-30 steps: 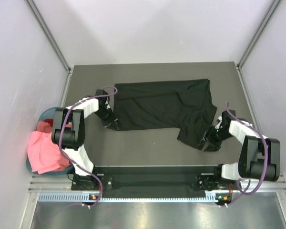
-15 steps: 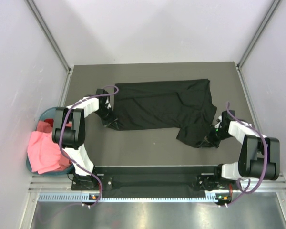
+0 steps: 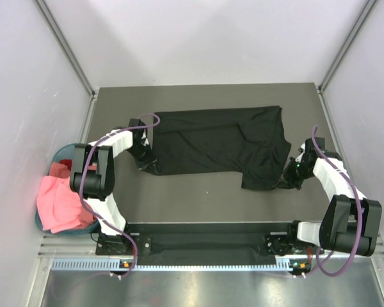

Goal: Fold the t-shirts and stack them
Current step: Fold the tshirt

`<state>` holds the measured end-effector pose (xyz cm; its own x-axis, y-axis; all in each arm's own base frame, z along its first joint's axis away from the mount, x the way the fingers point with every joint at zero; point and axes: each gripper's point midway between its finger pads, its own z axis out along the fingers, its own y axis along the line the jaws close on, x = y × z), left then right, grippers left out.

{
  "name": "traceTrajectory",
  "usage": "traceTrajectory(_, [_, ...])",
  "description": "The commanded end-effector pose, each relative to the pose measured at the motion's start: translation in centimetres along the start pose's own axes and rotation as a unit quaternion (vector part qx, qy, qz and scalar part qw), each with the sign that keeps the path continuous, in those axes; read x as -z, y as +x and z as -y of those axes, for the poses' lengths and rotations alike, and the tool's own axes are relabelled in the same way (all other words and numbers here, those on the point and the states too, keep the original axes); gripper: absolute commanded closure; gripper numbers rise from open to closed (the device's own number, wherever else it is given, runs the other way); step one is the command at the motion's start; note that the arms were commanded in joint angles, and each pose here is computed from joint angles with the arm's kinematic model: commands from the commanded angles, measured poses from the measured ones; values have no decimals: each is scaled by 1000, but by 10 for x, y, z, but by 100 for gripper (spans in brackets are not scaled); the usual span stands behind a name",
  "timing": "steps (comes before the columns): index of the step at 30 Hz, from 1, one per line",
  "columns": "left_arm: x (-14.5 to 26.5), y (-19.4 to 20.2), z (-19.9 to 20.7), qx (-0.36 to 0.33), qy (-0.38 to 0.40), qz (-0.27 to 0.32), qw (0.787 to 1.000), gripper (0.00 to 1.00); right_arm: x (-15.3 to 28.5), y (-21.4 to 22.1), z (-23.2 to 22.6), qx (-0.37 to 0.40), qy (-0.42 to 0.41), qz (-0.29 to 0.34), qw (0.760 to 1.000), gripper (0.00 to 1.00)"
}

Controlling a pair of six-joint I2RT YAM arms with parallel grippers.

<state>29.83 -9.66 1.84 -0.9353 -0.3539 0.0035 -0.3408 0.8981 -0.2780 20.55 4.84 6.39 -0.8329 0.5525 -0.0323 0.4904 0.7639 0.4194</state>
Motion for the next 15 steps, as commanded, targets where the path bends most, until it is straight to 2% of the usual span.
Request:
traceTrajectory(1, [16,-6,0,-15,-8,23,1000,100,10,-2,8,2,17,9,1000,100])
traceTrajectory(10, [17,-4,-3,-13,-13,24,1000,100,5,19,22,5,27,-27,999,100])
traceTrajectory(12, [17,-4,-1,-12,-9,24,1000,100,0,28,16,3,3,-60,998,100])
traceTrajectory(13, [16,-5,0,-13,-7,25,1000,100,-1,29,15,9,-2,-68,998,97])
traceTrajectory(14, [16,-5,1,-13,-3,22,1000,100,-2,27,14,9,-5,-70,998,82])
traceTrajectory(15, [16,-4,2,-13,-2,21,1000,100,1,17,13,15,3,-52,999,73])
